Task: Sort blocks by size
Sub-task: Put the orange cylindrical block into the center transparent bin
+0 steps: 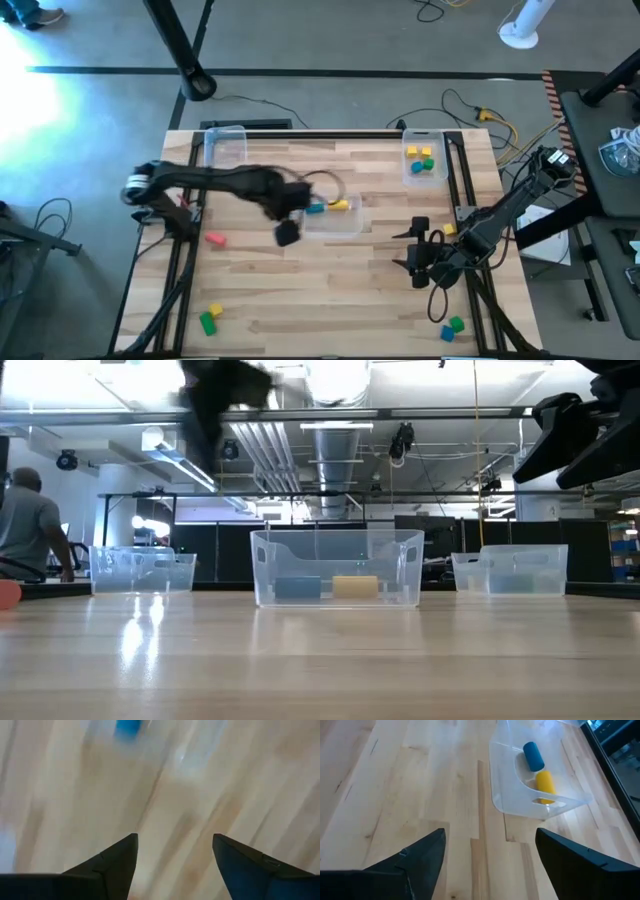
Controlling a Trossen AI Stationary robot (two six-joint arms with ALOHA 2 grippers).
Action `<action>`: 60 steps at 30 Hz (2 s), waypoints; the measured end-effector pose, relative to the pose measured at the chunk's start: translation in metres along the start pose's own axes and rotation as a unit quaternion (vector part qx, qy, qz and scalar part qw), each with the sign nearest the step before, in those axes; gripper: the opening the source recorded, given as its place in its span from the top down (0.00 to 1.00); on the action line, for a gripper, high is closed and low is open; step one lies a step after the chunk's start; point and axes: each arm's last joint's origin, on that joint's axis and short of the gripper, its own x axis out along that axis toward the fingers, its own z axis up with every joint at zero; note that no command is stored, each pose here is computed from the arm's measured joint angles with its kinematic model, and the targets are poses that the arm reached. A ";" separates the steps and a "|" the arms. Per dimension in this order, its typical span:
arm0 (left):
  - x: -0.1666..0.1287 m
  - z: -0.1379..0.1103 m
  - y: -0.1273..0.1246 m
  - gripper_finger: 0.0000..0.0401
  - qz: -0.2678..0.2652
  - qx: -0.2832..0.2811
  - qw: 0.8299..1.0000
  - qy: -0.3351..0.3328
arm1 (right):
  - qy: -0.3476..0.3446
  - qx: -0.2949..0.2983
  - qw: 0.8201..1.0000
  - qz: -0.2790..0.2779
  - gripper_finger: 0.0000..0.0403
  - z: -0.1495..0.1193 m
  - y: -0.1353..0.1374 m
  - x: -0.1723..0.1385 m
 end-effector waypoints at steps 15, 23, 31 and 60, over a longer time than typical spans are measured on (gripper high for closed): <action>0.072 -0.106 0.037 0.26 0.066 0.037 0.976 0.203 | -0.009 -0.012 1.000 -0.024 0.22 0.000 -0.001 0.000; 0.122 -0.128 0.038 0.29 0.095 0.194 0.914 0.344 | -0.005 -0.013 1.000 -0.024 0.24 -0.003 -0.001 0.001; 0.143 -0.126 0.035 0.36 0.098 0.224 0.907 0.342 | 0.002 0.008 1.000 -0.025 0.25 -0.009 -0.001 0.004; 0.110 -0.087 -0.003 0.71 0.060 0.138 0.968 0.200 | 0.004 0.008 1.000 -0.025 0.33 -0.010 -0.001 0.004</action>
